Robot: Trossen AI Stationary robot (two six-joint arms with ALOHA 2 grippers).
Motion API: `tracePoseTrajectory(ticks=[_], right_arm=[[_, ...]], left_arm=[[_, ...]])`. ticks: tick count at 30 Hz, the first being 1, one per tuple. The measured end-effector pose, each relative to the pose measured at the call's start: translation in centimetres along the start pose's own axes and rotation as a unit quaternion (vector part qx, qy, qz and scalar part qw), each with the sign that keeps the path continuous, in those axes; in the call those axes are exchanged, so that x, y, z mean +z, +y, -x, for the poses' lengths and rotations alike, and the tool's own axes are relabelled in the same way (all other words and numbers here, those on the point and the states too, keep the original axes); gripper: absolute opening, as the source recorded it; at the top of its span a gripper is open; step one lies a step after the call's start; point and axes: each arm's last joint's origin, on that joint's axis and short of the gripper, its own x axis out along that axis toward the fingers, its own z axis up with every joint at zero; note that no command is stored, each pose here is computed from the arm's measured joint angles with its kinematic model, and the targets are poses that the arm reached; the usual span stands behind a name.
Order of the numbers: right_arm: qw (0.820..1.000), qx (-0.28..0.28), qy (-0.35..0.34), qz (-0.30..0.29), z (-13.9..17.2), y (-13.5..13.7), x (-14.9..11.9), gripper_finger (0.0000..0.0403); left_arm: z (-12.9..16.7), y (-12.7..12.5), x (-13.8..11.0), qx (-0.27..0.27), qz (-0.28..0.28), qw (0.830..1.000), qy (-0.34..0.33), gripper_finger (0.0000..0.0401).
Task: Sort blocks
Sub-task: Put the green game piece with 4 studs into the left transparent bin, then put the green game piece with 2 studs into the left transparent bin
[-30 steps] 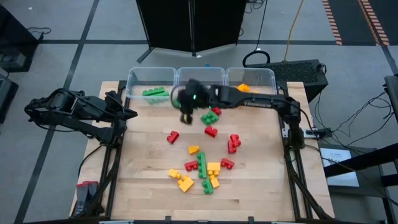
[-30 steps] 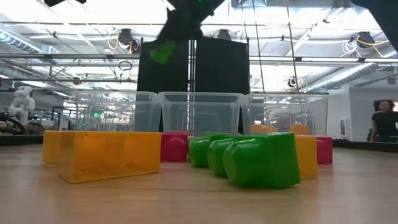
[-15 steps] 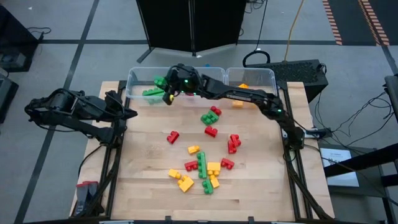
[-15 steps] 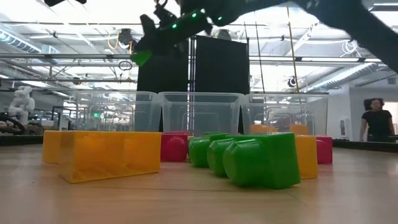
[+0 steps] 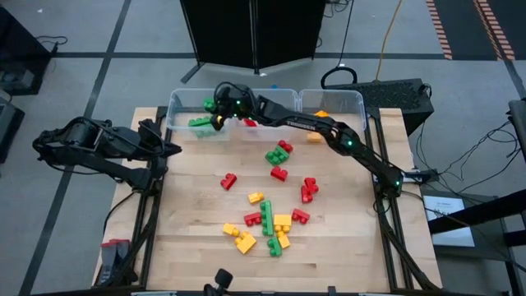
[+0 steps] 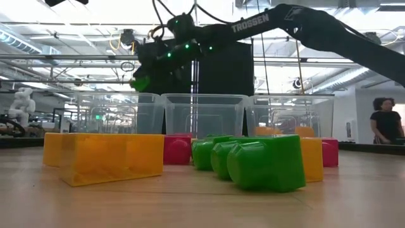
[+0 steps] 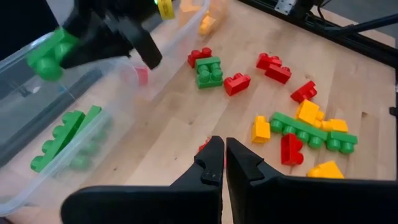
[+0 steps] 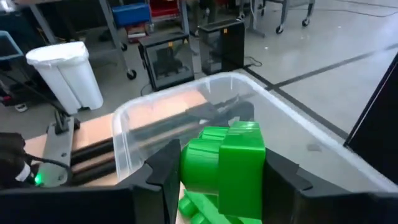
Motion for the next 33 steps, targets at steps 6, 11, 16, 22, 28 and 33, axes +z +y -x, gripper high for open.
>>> tracePoseTrajectory(ticks=[6,11,16,22,28,33], right_arm=[[0.999,-0.007,0.035,-0.013,-0.3,-0.1,-1.0,0.015],[0.997,-0.013,0.067,-0.021,-0.3,-0.3,-1.9,0.0209],[0.998,-0.012,0.065,-0.021,-0.3,-0.3,-1.8,0.0236],[0.998,0.02,0.058,-0.004,1.3,0.3,0.7,0.0237],[0.992,0.042,0.064,0.103,11.3,2.5,9.7,0.0226],[0.972,0.026,0.194,0.133,18.2,3.3,10.8,0.0219]], left_arm=[[0.0,0.0,0.0,0.009,0.0,1.0,-0.005,0.0],[0.0,0.1,0.0,0.013,0.001,1.0,-0.007,0.0],[0.0,0.1,0.1,0.013,0.001,1.0,-0.008,0.0],[0.0,0.1,0.1,0.013,0.001,1.0,-0.008,0.0],[0.0,0.1,0.1,0.018,0.001,1.0,-0.011,0.0],[0.0,0.2,0.1,0.033,0.001,0.999,-0.02,0.0]])
